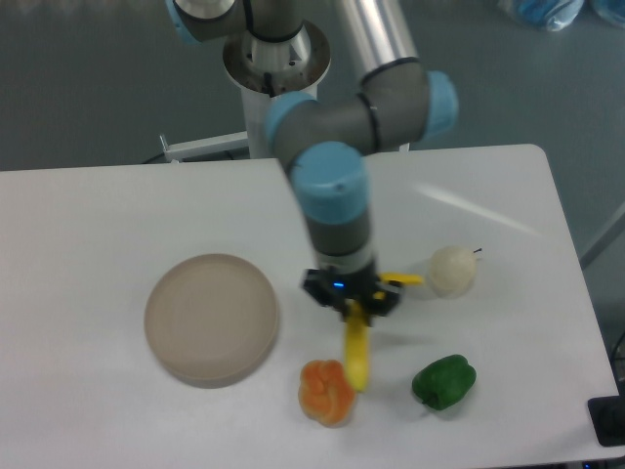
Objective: Place bananas on a plate
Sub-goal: 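Carry the held banana across the table toward the beige plate, then lower the banana onto the plate surface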
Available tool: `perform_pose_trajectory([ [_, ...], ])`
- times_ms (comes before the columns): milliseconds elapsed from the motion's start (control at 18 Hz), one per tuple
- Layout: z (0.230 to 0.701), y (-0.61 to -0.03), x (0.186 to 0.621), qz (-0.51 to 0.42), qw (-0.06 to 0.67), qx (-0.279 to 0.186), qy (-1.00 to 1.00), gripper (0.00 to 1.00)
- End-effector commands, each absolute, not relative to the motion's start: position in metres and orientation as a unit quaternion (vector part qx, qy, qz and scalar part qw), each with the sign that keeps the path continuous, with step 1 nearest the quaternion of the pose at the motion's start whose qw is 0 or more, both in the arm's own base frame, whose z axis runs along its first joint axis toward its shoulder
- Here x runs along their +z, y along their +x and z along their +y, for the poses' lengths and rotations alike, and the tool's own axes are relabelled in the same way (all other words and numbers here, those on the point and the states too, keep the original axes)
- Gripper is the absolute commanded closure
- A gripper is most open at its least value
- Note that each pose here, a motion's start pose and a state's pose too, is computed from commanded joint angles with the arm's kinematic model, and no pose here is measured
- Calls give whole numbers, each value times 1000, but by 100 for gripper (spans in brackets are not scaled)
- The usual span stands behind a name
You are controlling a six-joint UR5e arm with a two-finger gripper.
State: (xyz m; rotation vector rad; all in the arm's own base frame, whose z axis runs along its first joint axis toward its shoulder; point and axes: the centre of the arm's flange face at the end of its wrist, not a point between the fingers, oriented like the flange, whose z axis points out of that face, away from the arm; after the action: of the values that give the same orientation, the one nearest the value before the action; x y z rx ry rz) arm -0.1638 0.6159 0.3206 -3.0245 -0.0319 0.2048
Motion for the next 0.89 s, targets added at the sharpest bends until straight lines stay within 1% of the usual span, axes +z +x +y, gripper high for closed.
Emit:
perform_pose_trajectory([
  [111, 619, -133, 309, -26, 53, 50, -997, 74],
  [278, 623, -99, 297, -34, 46, 42, -998, 74],
  [500, 615, -73, 269, -23, 21, 32, -999, 74],
  [722, 603, -60, 245, -5, 1, 33, -999, 74],
  [889, 605, -49, 231, 4, -10, 31, -999, 74],
])
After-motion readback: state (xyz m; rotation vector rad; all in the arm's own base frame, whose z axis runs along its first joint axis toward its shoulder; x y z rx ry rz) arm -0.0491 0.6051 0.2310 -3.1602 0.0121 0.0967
